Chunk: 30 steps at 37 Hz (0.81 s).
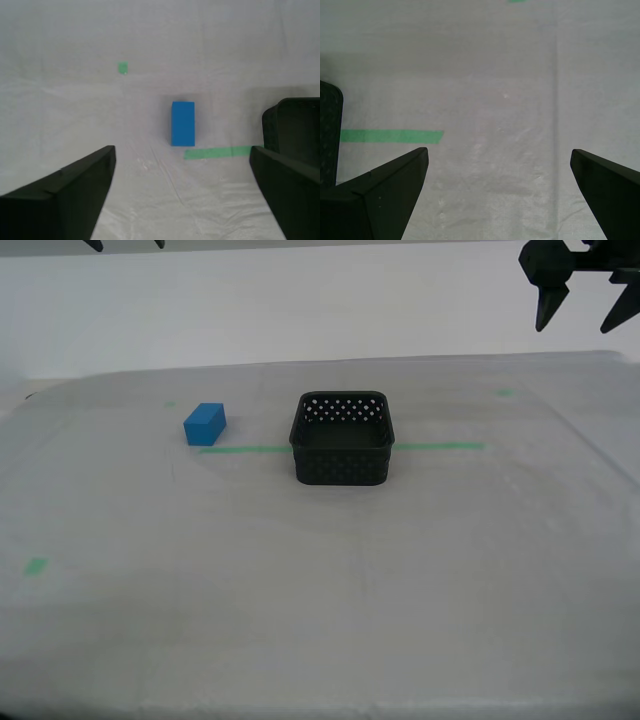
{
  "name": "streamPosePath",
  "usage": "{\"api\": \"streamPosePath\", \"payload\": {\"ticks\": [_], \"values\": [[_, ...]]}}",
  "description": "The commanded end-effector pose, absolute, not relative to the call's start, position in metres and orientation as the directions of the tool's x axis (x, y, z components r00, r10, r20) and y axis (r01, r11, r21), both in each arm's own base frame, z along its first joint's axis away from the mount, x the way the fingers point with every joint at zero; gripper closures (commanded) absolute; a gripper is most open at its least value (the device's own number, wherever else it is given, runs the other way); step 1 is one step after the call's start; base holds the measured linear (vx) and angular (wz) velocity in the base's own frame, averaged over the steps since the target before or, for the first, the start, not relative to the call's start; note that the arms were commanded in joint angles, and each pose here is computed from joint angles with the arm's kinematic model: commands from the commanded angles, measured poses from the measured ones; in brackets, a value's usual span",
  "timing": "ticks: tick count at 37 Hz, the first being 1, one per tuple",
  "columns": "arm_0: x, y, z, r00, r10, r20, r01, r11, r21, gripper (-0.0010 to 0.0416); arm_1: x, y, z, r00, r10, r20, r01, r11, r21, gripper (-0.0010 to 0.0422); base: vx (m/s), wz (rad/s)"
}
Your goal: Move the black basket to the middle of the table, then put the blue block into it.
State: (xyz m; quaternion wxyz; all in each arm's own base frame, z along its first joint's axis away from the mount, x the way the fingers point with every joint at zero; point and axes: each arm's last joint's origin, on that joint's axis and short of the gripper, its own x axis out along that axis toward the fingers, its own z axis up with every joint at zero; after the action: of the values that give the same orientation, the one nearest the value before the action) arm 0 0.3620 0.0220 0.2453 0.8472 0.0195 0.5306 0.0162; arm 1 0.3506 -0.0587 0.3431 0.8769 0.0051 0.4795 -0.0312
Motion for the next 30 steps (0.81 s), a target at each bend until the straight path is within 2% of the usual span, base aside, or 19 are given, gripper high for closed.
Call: {"api": "streamPosePath", "payload": {"ticks": [1, 3, 5, 8, 11, 15, 23, 30], "values": [[0.3619, 0.0223, 0.2454, 0.437, 0.048, -0.898, -0.008, 0.999, 0.049, 0.0007, 0.3506, -0.0592, 0.3434, 0.538, -0.062, -0.841, 0.067, 0.997, -0.031, 0.0005, 0.0, 0.0], [0.3619, 0.0223, 0.2454, 0.436, 0.048, -0.898, -0.007, 0.999, 0.049, 0.0007, 0.3512, -0.0609, 0.3436, 0.536, -0.119, -0.836, 0.097, 0.992, -0.079, 0.0026, 0.0, 0.0], [0.3619, 0.0223, 0.2454, 0.437, 0.048, -0.898, -0.007, 0.999, 0.05, 0.0007, 0.353, -0.0619, 0.3441, 0.549, -0.15, -0.822, 0.121, 0.988, -0.1, 0.0025, 0.0, 0.0], [0.3619, 0.0223, 0.2454, 0.437, 0.048, -0.898, -0.007, 0.999, 0.05, 0.0007, 0.3552, -0.0627, 0.3456, 0.571, -0.159, -0.805, 0.146, 0.985, -0.091, 0.0003, 0.0, 0.0], [0.3619, 0.0223, 0.2454, 0.437, 0.048, -0.898, -0.007, 0.999, 0.05, 0.0007, 0.3561, -0.0634, 0.3464, 0.581, -0.164, -0.797, 0.162, 0.983, -0.085, 0.0019, 0.0, 0.0], [0.3619, 0.0223, 0.2454, 0.437, 0.048, -0.898, -0.007, 0.999, 0.05, 0.0007, 0.3558, -0.0648, 0.3463, 0.578, -0.175, -0.797, 0.199, 0.977, -0.07, 0.001, 0.0, 0.0], [0.3619, 0.0223, 0.2454, 0.437, 0.048, -0.898, -0.007, 0.999, 0.05, 0.0007, 0.3534, -0.0678, 0.3448, 0.559, -0.167, -0.812, 0.158, 0.983, -0.094, 0.001, 0.0, 0.0], [0.3619, 0.0223, 0.2454, 0.437, 0.048, -0.898, -0.007, 0.999, 0.05, 0.0007, 0.3544, -0.0656, 0.343, 0.569, -0.084, -0.818, 0.076, 0.996, -0.05, 0.0011, 0.0, 0.0]]}}
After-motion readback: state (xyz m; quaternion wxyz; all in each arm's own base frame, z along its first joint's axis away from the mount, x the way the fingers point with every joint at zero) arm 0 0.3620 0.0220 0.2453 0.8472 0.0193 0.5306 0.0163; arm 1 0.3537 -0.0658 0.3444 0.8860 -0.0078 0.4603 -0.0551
